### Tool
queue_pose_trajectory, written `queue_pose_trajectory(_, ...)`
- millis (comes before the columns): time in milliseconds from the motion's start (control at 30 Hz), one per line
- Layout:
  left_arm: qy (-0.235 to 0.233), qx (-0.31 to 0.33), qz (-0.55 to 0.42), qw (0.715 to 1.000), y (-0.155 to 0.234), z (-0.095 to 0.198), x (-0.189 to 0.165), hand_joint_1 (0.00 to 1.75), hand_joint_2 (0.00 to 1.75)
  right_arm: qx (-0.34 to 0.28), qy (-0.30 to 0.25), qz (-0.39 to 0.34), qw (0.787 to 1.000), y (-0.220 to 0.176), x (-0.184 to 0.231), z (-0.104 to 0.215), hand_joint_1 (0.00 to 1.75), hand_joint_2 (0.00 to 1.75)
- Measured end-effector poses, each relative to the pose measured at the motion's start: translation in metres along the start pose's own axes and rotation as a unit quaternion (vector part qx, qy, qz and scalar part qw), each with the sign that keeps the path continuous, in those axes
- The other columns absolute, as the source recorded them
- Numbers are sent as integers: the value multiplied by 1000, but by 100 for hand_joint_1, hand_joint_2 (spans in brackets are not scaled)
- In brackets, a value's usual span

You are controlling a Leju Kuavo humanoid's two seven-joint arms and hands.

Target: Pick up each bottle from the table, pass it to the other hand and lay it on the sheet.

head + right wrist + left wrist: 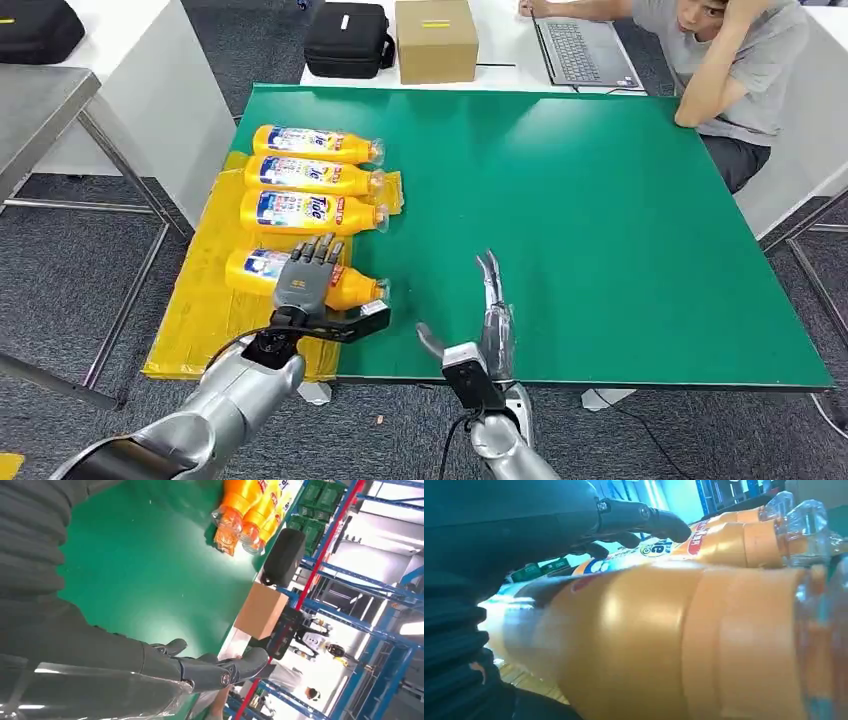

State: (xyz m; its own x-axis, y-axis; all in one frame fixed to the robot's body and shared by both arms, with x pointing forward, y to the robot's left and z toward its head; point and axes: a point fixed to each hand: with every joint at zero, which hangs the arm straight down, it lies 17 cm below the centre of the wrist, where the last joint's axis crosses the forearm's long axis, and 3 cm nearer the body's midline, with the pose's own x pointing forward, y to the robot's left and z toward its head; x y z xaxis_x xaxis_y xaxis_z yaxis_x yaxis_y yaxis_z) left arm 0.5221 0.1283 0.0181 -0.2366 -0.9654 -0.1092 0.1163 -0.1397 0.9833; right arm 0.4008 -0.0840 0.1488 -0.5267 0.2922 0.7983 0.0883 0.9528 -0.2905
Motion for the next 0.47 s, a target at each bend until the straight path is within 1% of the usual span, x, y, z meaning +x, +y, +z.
queue_pose_trajectory(167,-15,3,-3,1000,3,-1,9,0,175,3,-2,5,1000,1,0,-1,0,175)
queue_pose_trajectory(367,-54,31,-7,998,18,0,38,0,175,4,-4,11,1000,0,-2,0,0,175)
queue_pose_trajectory(467,-62,36,-9,997,21,1,46,0,175,3,-3,11,1000,-1,-2,0,0,175)
